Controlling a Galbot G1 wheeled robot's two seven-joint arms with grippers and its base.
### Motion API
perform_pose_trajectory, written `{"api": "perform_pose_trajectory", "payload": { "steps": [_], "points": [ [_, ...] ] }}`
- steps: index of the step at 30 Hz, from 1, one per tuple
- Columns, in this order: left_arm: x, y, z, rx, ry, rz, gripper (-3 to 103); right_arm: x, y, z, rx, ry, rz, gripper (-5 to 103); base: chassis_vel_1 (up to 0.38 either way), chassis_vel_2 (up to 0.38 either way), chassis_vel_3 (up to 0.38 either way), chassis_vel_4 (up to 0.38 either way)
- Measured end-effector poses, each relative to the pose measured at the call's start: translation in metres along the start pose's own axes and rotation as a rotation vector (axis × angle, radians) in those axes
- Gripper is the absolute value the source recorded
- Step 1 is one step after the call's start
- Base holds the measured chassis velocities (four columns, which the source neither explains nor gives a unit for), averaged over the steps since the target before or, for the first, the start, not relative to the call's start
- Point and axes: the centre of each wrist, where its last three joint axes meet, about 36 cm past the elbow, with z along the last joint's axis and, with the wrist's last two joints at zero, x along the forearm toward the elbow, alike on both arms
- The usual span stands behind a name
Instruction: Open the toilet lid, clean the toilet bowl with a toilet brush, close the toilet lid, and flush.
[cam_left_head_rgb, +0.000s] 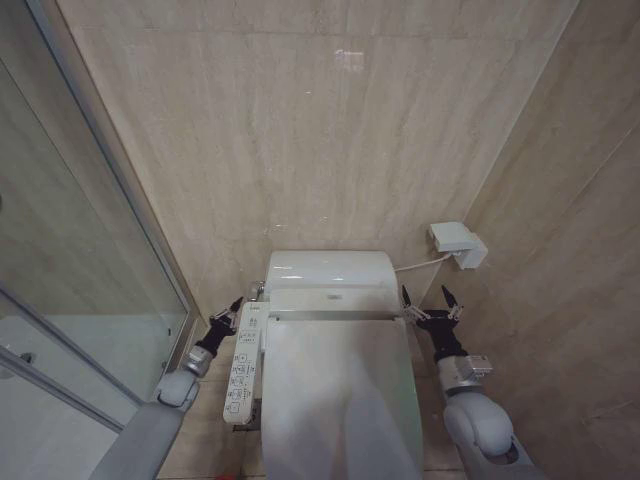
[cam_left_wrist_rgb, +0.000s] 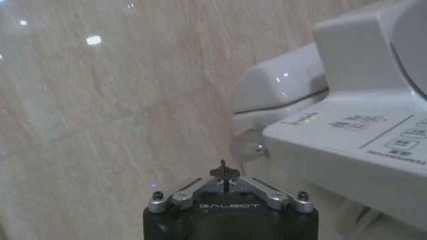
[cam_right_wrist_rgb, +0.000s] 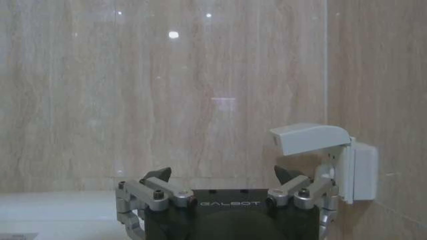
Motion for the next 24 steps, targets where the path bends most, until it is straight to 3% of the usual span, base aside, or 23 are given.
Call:
{"api": "perform_pose_trajectory", "payload": {
  "steps": [6,24],
  "points": [
    [-0.005,0.012,-0.012,-0.03,-0.038,0.015,0,0.0,0.0,0.0,0.0,0.0,0.0,100,0.0,0.0,0.0,0.0],
    [-0.005,0.013,-0.029,-0.047,-0.078,0.041,0,0.0,0.0,0.0,0.0,0.0,0.0,100,0.0,0.0,0.0,0.0]
  ]
}}
